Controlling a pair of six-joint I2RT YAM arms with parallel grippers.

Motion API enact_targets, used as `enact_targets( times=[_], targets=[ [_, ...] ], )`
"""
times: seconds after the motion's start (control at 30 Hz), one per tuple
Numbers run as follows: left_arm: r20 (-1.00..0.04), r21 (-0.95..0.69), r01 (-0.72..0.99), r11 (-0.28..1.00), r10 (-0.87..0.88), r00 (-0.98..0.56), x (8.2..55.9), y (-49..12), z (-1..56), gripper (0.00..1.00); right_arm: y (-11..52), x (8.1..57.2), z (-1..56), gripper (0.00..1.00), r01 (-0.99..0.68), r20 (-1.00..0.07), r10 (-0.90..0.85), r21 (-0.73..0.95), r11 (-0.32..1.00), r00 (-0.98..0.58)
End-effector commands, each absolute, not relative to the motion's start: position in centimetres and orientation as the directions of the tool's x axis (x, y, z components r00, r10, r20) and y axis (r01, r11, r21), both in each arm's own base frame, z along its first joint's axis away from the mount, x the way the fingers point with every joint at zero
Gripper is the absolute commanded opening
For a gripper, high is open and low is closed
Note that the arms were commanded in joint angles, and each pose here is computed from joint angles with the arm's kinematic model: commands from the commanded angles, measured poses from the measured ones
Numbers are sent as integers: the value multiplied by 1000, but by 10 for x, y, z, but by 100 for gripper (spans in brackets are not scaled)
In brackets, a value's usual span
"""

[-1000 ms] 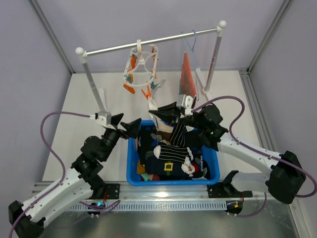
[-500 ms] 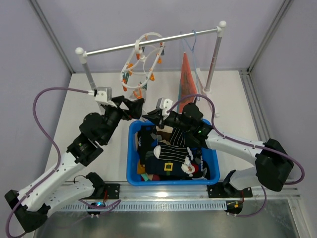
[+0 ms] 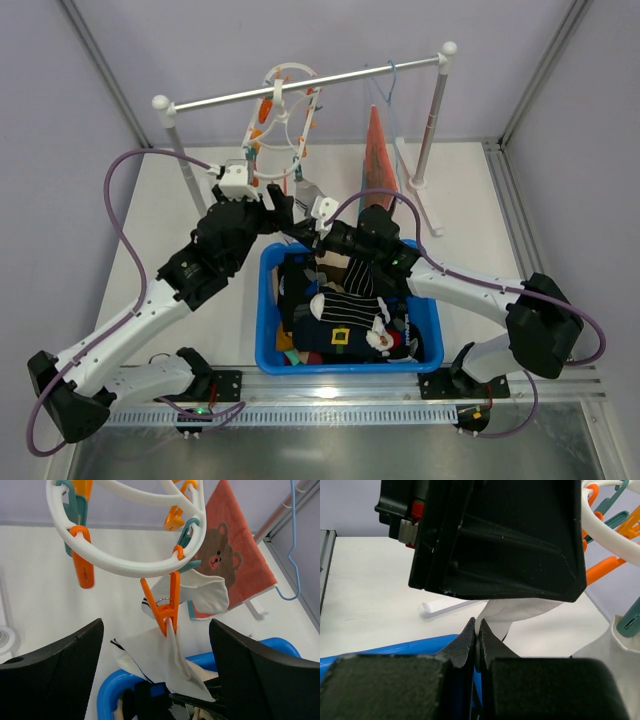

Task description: Remove the socks clipped to the hanger

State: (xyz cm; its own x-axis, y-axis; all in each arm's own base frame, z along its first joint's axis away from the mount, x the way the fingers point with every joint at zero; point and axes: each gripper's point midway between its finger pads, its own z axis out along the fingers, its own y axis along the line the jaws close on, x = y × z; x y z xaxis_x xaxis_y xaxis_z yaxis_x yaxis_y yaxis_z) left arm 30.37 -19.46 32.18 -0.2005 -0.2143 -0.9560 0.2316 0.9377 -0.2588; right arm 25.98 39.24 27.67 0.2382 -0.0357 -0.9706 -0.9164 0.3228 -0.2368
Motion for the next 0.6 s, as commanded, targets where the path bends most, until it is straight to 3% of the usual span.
enact_targets(
  times=[0.0,0.43,0.57],
  targets=[
    [-958,-270,213,939,-239,-161,307,-191,342,83,398,262,297,4,-903,-960,-8,-267,336,281],
    [-964,-232,204,951,-197,-178,329,-209,340,80,404,261,290,4,-907,-961,-23,-269,325,277],
    [-967,-213,165,963,-183,-178,341,-207,333,73,404,258,290,4,-907,-960,-22,-273,321,281]
  ],
)
